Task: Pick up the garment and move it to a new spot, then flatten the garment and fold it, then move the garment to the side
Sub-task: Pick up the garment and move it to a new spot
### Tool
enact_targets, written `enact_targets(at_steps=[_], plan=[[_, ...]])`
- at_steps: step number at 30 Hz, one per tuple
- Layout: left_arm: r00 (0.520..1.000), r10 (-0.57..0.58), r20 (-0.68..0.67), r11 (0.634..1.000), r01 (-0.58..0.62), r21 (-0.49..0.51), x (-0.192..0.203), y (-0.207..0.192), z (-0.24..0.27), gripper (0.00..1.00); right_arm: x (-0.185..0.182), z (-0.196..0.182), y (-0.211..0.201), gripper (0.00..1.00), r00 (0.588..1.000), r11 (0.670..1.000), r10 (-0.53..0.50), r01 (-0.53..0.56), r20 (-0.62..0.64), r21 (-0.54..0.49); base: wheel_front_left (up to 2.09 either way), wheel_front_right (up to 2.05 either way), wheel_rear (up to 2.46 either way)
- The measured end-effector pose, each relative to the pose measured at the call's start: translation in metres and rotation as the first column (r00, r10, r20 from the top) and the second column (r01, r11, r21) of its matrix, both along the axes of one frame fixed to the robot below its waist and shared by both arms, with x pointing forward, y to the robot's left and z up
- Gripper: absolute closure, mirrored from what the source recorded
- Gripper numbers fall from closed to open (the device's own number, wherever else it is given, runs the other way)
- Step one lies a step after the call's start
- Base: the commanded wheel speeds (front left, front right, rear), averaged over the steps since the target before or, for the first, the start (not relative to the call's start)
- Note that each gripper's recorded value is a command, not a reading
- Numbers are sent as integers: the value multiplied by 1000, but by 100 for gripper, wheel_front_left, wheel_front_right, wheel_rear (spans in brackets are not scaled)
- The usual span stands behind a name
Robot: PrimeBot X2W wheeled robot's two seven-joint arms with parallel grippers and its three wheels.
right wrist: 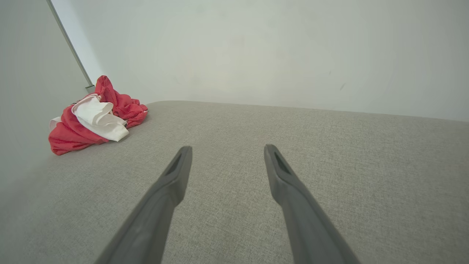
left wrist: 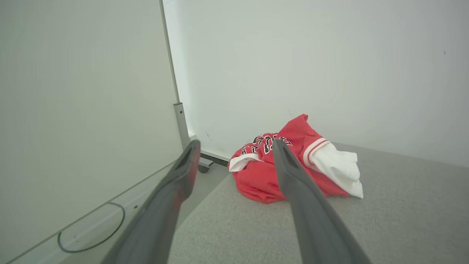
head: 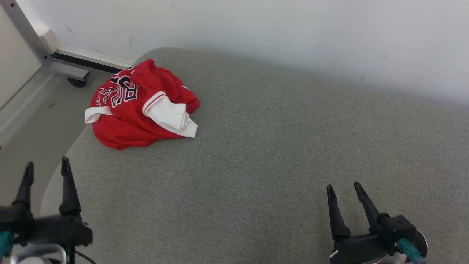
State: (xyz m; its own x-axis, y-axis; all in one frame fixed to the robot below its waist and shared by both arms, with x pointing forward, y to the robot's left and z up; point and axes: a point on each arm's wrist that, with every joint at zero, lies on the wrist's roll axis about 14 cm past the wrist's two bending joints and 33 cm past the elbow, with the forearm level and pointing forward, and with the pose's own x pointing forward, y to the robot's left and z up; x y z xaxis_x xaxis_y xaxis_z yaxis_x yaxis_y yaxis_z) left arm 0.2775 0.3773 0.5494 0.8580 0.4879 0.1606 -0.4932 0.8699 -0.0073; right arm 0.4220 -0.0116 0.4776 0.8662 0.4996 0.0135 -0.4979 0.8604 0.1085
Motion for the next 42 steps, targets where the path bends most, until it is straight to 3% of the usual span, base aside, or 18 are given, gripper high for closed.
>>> enact_targets(at_steps=[9,15,24,31,42], plan=[[990,-123,74,990,118,78,97,5,60,0,27,3,-40,0,992,993,-119,119,44,-7,0,0,0],[982,-189,28,976,184,112,167,3,76,0,44,4,-80,0,971,973,-227,229,76,-12,0,0,0],[957,-250,-150,967,254,4,244,-6,25,0,47,-5,-120,0,944,945,-321,324,77,-44,0,0,0],[917,-266,-296,964,255,-77,274,-11,-26,0,43,-14,-145,0,925,922,-375,380,63,-74,0,0,0],[771,-256,-582,959,130,-250,268,-6,-123,0,36,-25,-168,0,903,896,-428,430,42,-110,0,0,0]])
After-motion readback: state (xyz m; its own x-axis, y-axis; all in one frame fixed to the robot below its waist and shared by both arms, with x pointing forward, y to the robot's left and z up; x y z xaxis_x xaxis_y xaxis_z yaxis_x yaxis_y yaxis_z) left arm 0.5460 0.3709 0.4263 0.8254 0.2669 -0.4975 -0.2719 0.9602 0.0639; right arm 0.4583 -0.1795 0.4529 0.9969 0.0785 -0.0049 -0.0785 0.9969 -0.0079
